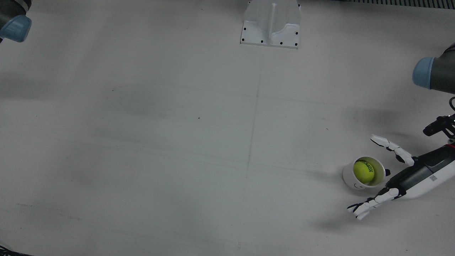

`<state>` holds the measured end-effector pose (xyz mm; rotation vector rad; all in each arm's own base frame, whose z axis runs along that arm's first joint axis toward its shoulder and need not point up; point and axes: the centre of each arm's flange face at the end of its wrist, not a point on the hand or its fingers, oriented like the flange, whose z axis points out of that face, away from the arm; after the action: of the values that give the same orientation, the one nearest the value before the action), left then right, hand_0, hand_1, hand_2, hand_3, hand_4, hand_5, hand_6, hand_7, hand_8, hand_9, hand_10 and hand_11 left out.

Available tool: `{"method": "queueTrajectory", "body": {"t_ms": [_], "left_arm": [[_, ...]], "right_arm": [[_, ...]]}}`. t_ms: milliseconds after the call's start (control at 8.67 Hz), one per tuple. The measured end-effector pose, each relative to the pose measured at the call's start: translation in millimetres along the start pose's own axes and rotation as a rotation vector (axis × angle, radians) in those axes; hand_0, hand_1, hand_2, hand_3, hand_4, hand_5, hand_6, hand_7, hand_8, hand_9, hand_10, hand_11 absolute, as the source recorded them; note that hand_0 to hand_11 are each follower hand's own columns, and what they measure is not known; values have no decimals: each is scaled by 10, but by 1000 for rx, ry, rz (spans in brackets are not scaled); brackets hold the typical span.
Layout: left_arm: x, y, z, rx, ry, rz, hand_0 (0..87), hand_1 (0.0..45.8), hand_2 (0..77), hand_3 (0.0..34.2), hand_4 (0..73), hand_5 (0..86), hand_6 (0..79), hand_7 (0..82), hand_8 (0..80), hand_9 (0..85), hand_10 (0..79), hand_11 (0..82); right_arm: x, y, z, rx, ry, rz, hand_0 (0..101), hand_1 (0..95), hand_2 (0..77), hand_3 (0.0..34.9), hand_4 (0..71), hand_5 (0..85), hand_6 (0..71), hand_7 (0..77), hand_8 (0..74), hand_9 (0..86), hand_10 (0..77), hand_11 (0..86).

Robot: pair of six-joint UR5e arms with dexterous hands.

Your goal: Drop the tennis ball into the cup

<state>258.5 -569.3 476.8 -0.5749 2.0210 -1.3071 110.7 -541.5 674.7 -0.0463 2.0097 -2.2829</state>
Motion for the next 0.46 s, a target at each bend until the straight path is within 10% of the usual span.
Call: {"method": "queueTrajectory", "body": {"t_ms": [231, 462], "left_arm": [[446, 195, 91, 3, 63, -1, 463, 169, 125, 0, 16, 5, 5, 98, 0, 16, 0, 0], [1432, 156, -74, 95, 242, 23, 464, 191, 93, 0, 11, 5, 5, 76, 0, 11, 0, 0]], "right_arm": [[0, 0, 0, 0, 0, 0, 0, 5, 5, 0, 0, 0, 0, 0, 0, 0, 0, 5], [0, 2, 0, 0, 0, 0, 0, 5, 5, 0, 0, 0, 0, 0, 0, 0, 0, 5]]}}
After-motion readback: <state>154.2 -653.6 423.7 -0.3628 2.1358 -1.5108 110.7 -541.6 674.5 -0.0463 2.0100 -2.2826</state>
